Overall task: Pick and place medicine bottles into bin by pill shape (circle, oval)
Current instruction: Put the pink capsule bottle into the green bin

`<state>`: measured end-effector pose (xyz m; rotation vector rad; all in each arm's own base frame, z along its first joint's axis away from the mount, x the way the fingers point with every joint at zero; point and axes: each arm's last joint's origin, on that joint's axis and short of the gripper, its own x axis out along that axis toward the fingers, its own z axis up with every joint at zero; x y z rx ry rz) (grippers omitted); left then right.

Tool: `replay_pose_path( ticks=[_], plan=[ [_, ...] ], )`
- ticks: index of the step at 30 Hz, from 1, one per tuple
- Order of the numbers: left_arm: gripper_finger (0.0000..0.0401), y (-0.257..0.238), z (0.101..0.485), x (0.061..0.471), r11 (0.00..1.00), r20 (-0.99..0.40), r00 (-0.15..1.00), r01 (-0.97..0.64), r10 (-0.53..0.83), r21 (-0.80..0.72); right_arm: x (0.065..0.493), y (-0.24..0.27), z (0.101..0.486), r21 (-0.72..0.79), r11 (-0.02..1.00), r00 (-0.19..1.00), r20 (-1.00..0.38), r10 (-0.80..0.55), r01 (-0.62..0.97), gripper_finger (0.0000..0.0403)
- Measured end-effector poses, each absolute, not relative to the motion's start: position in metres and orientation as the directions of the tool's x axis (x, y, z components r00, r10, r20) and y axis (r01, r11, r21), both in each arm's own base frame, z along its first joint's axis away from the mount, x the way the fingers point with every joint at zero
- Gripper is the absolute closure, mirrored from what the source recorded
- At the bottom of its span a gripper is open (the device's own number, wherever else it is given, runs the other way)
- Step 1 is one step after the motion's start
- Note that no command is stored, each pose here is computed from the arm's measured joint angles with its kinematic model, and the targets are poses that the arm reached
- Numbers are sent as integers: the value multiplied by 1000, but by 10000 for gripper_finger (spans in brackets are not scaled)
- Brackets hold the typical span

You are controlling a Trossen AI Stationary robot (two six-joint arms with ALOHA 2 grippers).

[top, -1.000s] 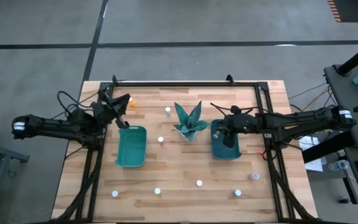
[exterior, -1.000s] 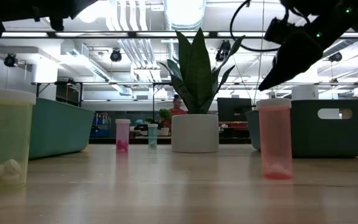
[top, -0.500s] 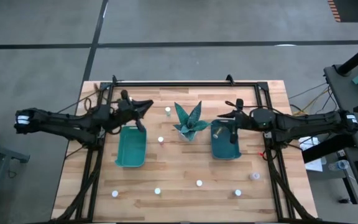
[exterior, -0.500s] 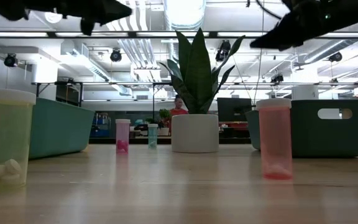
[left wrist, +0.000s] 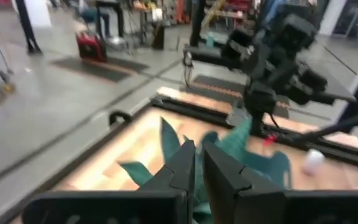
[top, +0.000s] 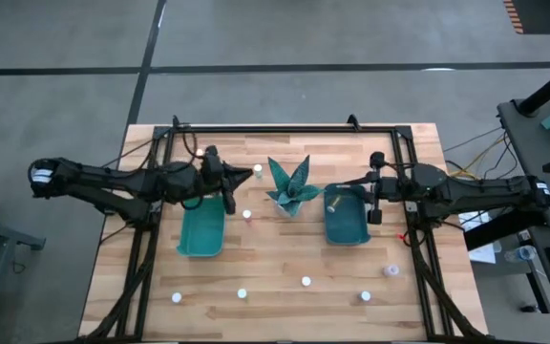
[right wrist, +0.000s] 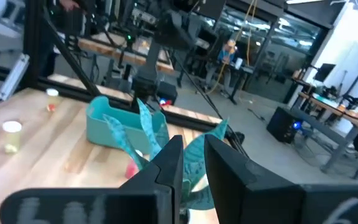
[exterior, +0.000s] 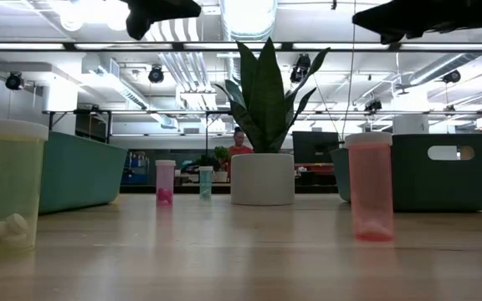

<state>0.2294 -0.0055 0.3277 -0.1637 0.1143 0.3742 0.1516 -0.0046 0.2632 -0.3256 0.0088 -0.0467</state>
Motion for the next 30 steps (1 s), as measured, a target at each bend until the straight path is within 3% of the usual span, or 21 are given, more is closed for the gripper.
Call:
replay_pose_path(
  ticks=[4, 10, 15, 22, 30],
  plan=[
    [388, -15, 329, 234, 906, -232, 919, -368, 319, -212, 147, -4, 261, -286, 957, 999, 13, -44, 46, 346],
    [388, -26, 336, 236, 853, -477, 831, -448, 286, -269, 142, -4, 257, -269, 962, 999, 28, -44, 50, 346],
    [388, -32, 341, 247, 880, -648, 733, -429, 206, -205, 140, -4, 261, -268, 962, 998, 53, -44, 57, 346],
    [388, -39, 325, 267, 943, -868, 489, -321, 82, -92, 140, -4, 261, -267, 962, 998, 54, -44, 57, 346],
    [388, -44, 282, 294, 974, -951, 302, -227, 73, 3, 140, -4, 261, -269, 961, 998, 52, -45, 57, 346]
  ],
)
